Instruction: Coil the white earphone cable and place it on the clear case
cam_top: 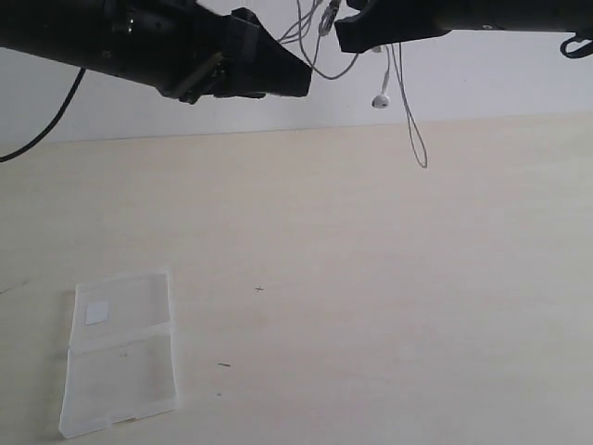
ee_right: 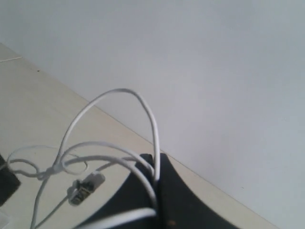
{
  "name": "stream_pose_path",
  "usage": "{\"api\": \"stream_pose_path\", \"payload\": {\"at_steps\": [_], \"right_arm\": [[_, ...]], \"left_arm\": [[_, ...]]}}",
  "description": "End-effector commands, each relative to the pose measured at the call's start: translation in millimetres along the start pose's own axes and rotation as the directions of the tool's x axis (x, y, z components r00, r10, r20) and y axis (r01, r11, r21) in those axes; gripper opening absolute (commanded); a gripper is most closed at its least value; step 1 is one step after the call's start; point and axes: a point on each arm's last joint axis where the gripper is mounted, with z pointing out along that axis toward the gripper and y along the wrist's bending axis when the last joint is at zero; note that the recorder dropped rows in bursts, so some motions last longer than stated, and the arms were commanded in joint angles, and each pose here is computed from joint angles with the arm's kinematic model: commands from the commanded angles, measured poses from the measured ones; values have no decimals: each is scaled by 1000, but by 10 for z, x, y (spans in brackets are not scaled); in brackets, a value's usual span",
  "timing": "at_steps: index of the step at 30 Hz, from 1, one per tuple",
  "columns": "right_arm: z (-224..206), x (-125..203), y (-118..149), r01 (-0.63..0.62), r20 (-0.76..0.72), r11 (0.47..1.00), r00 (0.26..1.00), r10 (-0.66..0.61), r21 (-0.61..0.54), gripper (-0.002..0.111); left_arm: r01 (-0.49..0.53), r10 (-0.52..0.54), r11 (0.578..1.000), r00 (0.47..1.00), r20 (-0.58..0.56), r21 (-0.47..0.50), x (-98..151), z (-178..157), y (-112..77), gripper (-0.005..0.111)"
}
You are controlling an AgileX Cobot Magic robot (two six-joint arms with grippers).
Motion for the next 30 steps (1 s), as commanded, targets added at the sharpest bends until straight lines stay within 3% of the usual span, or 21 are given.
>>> {"api": "stream_pose_path", "payload": {"at_steps": [1,3,6,11,12,14,17,21,24,30], "right_arm": [[63,49,-64,-3,-24,999,1000,4,40,0],[106,92,-65,-6,-38,999,999,8,36,0],[137,125,-65,-9,-48,999,999,10,34,0],[136,131,-64,23,-56,999,998,-21,31,0],[136,131,-64,17,-56,999,998,-15,31,0],[137,129,-56,12,-54,1000,998,-11,23,0],[136,111,8,20,-38,999,999,-22,-49,0],[133,42,96,62,-12,985,998,-65,-162,0],[176,-32,188,36,-53,971,997,-50,-235,0],[353,-87,474,86,-220,936,961,-169,-342,0]], "left_arm": [[-34,33,999,999,-9,-14,-41,-140,-93,62],[-50,49,998,999,-15,-37,-47,-192,-104,60],[-77,71,991,996,-55,-111,-29,-260,-74,49],[-106,76,968,988,-138,-226,20,-405,28,4],[-116,81,966,984,-156,-230,31,-438,37,0],[-131,86,960,979,-186,-247,50,-494,51,0],[-125,45,930,972,-229,-345,79,-626,147,0],[-118,-17,856,966,-257,-503,111,-860,306,0],[-81,-44,834,976,-212,-545,142,-1004,387,0],[-2,-73,779,993,-93,-627,319,-1259,484,0]]}}
